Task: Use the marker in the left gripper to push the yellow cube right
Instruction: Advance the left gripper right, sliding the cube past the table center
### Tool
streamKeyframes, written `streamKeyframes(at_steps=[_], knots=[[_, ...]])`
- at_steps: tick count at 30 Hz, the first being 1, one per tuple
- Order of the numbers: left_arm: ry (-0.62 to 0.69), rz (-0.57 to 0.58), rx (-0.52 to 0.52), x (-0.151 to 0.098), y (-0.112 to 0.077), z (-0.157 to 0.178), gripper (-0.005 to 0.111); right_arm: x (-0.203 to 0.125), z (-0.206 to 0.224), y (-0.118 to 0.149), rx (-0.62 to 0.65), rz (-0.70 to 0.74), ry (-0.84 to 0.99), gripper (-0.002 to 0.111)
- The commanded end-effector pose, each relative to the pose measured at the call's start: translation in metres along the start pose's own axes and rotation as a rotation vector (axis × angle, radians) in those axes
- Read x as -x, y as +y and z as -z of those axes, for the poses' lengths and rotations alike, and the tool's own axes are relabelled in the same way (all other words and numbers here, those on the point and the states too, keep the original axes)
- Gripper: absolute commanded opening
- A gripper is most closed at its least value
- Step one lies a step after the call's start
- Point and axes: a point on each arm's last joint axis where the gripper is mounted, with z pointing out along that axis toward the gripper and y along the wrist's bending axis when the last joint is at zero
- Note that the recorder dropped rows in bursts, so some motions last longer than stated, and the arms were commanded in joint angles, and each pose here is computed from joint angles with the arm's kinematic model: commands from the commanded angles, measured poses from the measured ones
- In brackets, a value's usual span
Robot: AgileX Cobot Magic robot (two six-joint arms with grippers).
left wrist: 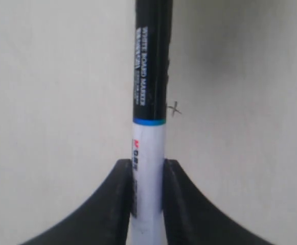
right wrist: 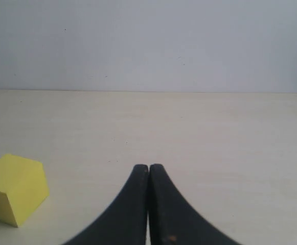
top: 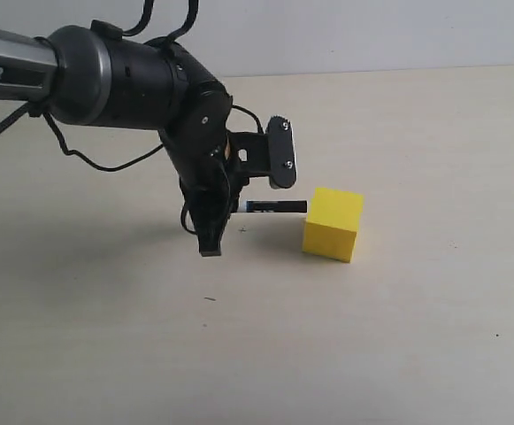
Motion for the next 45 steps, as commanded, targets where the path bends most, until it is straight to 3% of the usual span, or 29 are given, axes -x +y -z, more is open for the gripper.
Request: streamKeyframes(at_steps=[1,6,9,13,18,25,28,32,37,45], knots=[[0.072,0.078,-0.029,-0.013,0.012,0.007,0.0,-0.001,0.0,0.0,-0.005,0.003,-0.005,0.0],[0.154,0.077,-0.093,-0.023,0.008,0.007,0.0,-0.001,0.0,0.0,-0.005,0.003,-0.005,0.0],[0.083,0.079,-0.097,-0.007,0.0,0.008,0.0,-0.001,0.0,0.0,-0.005,0.003,-0.005,0.0],[-0.023,-0.058,-0.054,0.028,-0.018,0.016,0.0,-0.001,0.0,0.0,-0.005,0.003,-0.005,0.0],[-0.022,-0.009,-0.045,0.027,-0.009,0.02,0.0,-0.001,0.0,0.0,-0.005,0.003,-0.005,0.0],[0.073,0.075,-0.159,0.004,-0.008,0.015,0.0,-0.001,0.0,0.0,-0.005,0.003,-0.005,0.0],[0.022,0.101,-0.196,0.011,-0.014,0.015,0.0,-0.001,0.0,0.0,-0.005,0.003,-0.005,0.0],[-0.096,0.089,-0.134,0.032,-0.015,0.017,0.0,-0.001,0.0,0.0,-0.005,0.003,-0.005,0.0],[-0.126,0.099,-0.12,0.056,-0.008,0.012,0.0,-0.001,0.0,0.0,-0.005,0.003,-0.005,0.0],[-0.009,0.153,-0.192,0.034,0.003,0.009,0.0,-0.001,0.0,0.0,-0.005,0.003,-0.005,0.0]])
